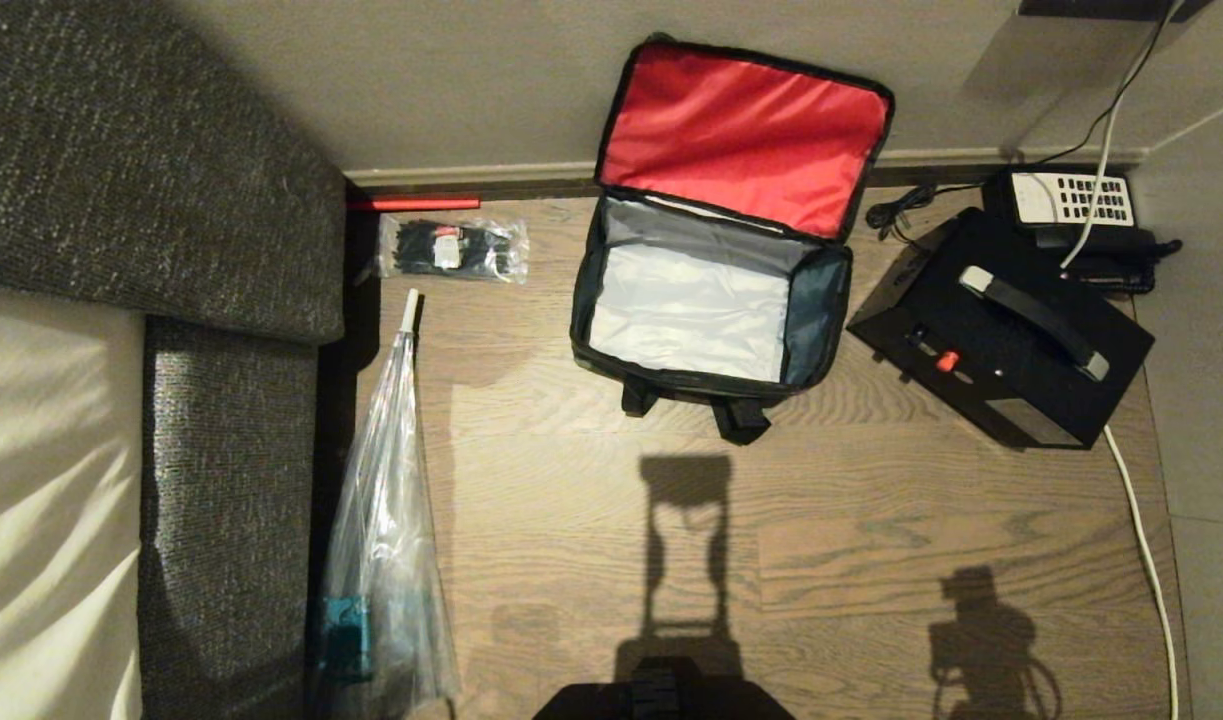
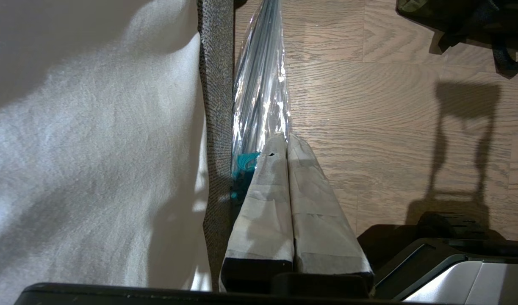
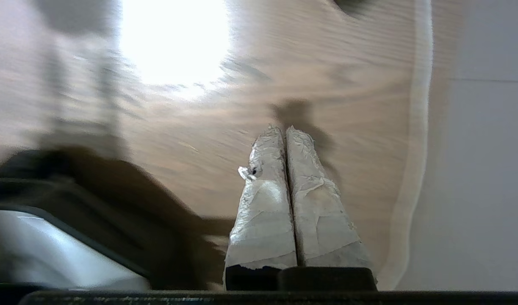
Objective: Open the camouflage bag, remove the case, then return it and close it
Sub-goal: Grip the handle again
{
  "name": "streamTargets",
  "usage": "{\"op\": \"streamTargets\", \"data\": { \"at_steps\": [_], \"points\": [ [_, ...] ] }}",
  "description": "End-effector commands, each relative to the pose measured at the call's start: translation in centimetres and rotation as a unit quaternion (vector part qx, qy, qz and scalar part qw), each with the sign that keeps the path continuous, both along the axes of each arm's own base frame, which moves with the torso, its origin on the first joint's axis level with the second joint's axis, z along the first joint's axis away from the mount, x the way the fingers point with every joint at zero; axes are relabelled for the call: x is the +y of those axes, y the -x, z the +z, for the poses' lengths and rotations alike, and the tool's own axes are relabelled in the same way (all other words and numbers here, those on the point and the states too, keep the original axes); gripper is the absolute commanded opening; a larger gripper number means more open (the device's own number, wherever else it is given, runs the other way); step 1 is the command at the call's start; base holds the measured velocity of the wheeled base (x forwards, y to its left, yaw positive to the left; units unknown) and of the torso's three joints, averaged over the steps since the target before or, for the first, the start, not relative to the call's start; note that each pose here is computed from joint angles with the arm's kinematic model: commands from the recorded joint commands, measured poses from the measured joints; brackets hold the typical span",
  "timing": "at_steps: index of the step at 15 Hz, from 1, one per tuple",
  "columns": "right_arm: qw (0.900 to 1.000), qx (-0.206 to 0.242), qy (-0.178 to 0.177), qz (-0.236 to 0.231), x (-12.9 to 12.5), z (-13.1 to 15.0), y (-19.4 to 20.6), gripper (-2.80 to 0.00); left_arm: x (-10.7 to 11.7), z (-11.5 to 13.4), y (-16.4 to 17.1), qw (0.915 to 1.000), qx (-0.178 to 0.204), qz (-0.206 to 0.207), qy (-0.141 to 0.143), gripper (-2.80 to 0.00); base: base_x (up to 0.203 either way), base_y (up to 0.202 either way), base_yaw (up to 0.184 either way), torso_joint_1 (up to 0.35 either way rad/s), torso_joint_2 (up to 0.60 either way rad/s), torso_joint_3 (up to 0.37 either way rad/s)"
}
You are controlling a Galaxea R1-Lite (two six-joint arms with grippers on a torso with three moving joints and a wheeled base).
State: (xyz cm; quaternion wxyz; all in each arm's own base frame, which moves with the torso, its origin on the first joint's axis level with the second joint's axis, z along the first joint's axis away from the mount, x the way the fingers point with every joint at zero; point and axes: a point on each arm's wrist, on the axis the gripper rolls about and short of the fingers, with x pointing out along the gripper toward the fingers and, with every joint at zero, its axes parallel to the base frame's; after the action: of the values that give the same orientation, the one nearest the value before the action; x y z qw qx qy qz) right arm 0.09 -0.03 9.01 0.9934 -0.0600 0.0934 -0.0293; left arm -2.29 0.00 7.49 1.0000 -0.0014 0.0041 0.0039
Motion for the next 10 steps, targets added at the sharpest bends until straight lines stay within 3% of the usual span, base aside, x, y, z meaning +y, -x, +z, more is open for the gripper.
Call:
{"op": "streamTargets", "data": {
  "at_steps": [1, 3, 6, 10],
  "points": [
    [0.999, -0.047, -0.007, 0.025, 0.1, -0.6, 0.9, -2.8, 0.0, 0.0, 0.0, 1.0, 0.0, 0.0, 0.0, -2.8, 0.0, 0.0, 0.0, 0.0, 0.0, 0.0],
    [0.995, -0.093, -0.025, 0.037, 0.0, -0.9, 1.7, -2.8, 0.0, 0.0, 0.0, 1.0, 0.0, 0.0, 0.0, -2.8, 0.0, 0.0, 0.0, 0.0, 0.0, 0.0],
    [0.995, -0.075, -0.049, 0.035, 0.0, -1.5, 1.9, -2.8, 0.0, 0.0, 0.0, 1.0, 0.0, 0.0, 0.0, -2.8, 0.0, 0.0, 0.0, 0.0, 0.0, 0.0],
    [0.992, -0.109, -0.054, 0.035, 0.0, -1.6, 2.4, -2.8, 0.0, 0.0, 0.0, 1.0, 0.0, 0.0, 0.0, -2.8, 0.0, 0.0, 0.0, 0.0, 0.0, 0.0]
  ]
}}
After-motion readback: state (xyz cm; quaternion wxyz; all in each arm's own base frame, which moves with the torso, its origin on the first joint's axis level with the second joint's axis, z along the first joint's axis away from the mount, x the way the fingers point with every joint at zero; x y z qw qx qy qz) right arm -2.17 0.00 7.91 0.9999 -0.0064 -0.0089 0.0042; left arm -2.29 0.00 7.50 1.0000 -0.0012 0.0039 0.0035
